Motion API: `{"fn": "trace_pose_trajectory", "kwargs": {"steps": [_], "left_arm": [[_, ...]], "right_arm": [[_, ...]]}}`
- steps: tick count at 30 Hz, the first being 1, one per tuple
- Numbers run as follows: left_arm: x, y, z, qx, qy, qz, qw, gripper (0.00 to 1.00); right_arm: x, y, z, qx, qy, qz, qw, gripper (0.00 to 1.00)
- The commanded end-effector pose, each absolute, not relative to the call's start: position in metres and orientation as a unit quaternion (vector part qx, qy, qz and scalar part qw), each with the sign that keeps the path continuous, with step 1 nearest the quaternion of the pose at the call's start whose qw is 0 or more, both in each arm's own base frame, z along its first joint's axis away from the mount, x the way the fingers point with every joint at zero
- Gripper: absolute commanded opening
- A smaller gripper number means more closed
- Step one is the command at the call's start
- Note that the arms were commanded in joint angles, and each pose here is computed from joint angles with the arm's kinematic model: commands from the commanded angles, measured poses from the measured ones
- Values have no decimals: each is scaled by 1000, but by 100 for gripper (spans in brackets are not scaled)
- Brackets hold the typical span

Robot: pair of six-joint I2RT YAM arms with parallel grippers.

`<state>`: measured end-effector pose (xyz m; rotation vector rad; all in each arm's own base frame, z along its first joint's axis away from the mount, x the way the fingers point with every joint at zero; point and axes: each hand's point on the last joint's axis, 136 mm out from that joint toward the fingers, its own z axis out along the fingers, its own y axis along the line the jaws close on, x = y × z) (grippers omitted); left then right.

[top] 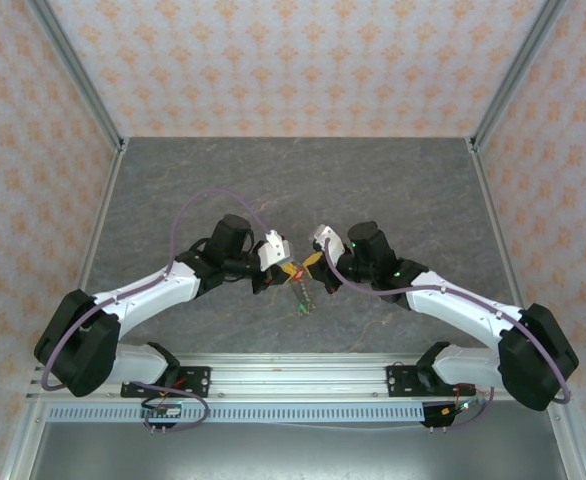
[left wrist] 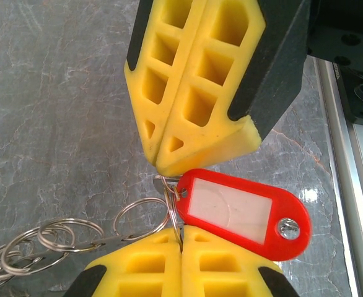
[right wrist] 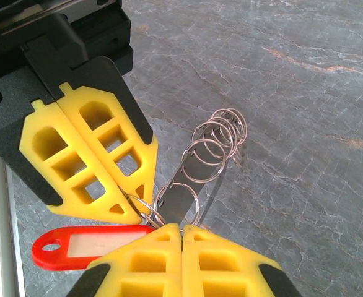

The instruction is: Put the keys on the keyring

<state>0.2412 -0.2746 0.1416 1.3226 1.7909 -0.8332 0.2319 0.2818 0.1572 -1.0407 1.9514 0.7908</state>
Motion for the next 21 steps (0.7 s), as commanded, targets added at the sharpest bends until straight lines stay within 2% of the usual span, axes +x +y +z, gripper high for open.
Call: {"fn": "trace_pose_trajectory", "kwargs": {"steps": [1,3,5,14,16,21], "left_arm": [[242,-286,165,529,669,-344,393,0],[241,-286,166,530,667,-344,394,0],[240,-286,166,531,666,-345,395,0],[239,-285,168,533,665,-342,396,0],[239,-285,168,533,665,-342,396,0],[239,-286,169,533,664,-344,396,0]], "right_arm": [[241,273,157,-391,785,283,389,3],[242,270,152,-394,790,272,384,5],[246,264,148,-391,798,249,384,11],[244,244,165,-391,795,208,414,17],[234,249,173,-401,785,234,412,17],[195,283,197,-429,714,391,390,17]]}}
